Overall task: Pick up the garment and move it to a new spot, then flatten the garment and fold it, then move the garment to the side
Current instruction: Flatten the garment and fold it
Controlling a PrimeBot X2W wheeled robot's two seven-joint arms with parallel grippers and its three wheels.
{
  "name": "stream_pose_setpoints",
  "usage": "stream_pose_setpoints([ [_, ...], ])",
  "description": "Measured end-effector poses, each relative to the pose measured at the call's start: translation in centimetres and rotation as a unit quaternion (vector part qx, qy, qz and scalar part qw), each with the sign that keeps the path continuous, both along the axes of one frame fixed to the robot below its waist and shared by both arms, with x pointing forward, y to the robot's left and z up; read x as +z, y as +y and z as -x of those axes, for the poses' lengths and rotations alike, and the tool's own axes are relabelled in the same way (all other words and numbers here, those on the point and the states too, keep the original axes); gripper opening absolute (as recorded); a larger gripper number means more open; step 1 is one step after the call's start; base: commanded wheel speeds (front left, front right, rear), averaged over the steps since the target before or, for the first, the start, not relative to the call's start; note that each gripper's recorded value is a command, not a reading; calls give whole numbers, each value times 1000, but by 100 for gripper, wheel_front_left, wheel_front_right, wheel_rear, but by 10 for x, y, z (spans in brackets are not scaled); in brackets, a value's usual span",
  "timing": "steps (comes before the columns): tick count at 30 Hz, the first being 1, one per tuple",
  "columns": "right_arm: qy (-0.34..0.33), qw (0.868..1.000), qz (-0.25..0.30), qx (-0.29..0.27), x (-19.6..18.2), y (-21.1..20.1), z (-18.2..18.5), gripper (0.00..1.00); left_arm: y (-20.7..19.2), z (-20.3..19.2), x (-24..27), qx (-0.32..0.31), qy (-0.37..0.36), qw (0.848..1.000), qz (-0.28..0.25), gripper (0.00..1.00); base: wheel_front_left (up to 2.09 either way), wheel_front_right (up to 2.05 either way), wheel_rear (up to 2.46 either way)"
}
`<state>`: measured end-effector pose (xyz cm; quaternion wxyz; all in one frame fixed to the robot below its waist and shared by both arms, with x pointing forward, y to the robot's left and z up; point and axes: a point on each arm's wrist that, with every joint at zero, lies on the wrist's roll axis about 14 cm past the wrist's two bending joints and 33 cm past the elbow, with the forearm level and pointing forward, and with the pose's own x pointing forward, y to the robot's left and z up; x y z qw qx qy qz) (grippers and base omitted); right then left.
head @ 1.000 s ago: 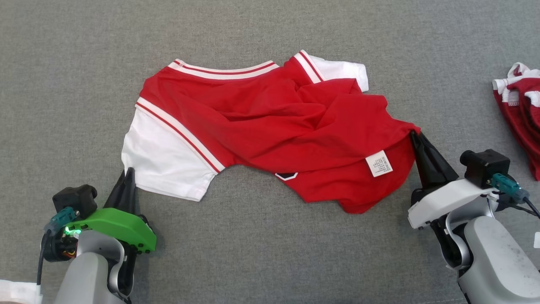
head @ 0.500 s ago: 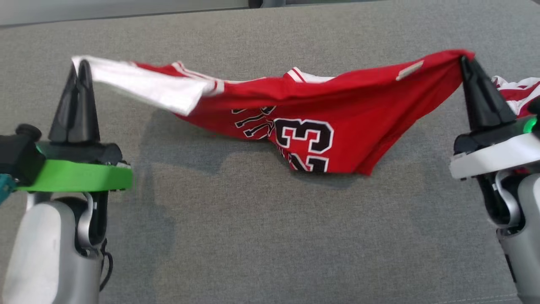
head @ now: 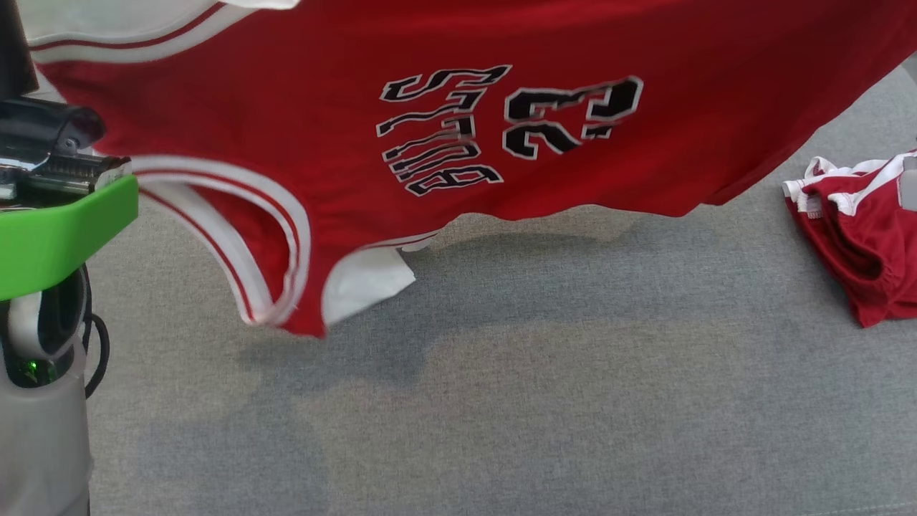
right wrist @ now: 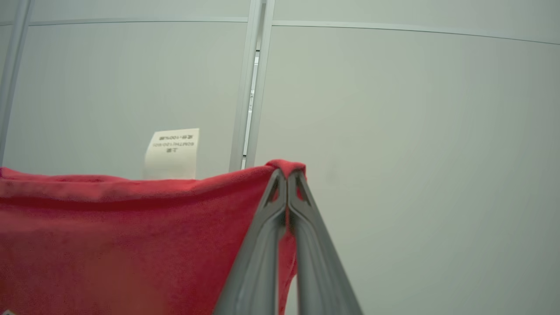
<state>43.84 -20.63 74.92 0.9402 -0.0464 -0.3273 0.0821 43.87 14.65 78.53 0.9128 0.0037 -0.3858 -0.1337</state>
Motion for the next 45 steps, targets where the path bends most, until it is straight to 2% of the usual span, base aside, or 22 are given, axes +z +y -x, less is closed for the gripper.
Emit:
stream_pose_setpoints([
  [6, -3, 1000, -2, -4, 8, -4, 6, 0, -5, 10, 19, -4, -22, 1000, -5, 0, 0, 0, 0],
  [15, 52, 998, -8, 18, -19, 3, -22, 0, -13, -16, -1, -25, 17, 1000, -1, 0, 0, 0, 0],
  [23, 80, 996, 3, 38, -29, 15, -76, 0, -19, -75, -3, -40, 30, 999, -2, 0, 0, 0, 0],
  [32, 74, 995, -20, 61, -3, 37, -152, 0, -26, -158, -1, -36, 49, 998, -10, 0, 0, 0, 0],
  [39, 68, 994, -54, 59, 17, 45, -189, 0, -8, -201, -11, -10, 94, 995, 18, 0, 0, 0, 0],
  [45, 123, 990, -49, 54, -17, 54, -209, 0, 0, -224, -62, -4, 176, 983, 47, 0, 0, 0, 0],
])
